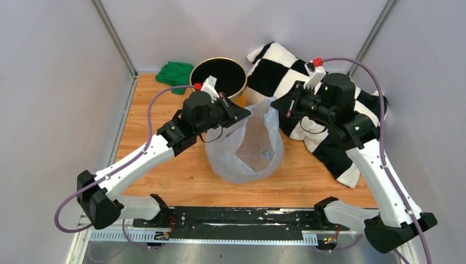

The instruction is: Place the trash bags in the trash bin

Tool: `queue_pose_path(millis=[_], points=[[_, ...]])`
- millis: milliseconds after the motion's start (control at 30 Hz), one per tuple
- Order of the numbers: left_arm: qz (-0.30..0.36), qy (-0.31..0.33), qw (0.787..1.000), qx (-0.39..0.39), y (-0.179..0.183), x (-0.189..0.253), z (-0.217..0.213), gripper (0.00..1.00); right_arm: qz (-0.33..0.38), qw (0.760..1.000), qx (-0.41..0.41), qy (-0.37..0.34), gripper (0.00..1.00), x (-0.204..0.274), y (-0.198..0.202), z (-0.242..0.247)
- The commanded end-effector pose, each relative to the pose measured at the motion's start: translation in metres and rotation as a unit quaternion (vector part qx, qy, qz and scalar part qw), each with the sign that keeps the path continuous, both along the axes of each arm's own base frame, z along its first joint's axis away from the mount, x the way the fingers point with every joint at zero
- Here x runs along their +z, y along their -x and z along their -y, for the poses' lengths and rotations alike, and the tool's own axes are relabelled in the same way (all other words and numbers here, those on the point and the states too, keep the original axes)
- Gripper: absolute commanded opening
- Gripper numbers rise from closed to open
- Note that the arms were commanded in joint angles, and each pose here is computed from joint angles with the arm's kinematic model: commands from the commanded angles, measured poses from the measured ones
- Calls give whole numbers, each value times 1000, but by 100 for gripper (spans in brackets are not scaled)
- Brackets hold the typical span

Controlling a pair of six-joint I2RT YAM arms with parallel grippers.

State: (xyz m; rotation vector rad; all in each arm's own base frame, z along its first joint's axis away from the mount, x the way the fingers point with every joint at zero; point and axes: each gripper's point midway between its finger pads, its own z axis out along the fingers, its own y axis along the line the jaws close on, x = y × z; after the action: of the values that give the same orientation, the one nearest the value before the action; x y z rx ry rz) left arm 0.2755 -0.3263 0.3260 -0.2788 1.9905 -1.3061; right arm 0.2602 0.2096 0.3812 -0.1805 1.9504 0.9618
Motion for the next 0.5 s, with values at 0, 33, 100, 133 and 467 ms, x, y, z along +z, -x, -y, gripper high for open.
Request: queue_pose_path(millis=[0,33,100,133,467], points=[[17,26,999,-13,0,17,4,0,-34,996,-16,85,0,-41,1,10],[21,30,999,-14,1,21,4,0,-34,996,-11,80,0,-41,1,7],[38,43,998,-16,2,33,3,0,-36,996,-9,76,0,-41,1,5],[41,50,998,-22,3,36,5,0,-35,997,-11,74,0,-40,1,5],[11,87,989,-116,35,23,79,0,-24,997,-40,60,0,-34,-5,10]])
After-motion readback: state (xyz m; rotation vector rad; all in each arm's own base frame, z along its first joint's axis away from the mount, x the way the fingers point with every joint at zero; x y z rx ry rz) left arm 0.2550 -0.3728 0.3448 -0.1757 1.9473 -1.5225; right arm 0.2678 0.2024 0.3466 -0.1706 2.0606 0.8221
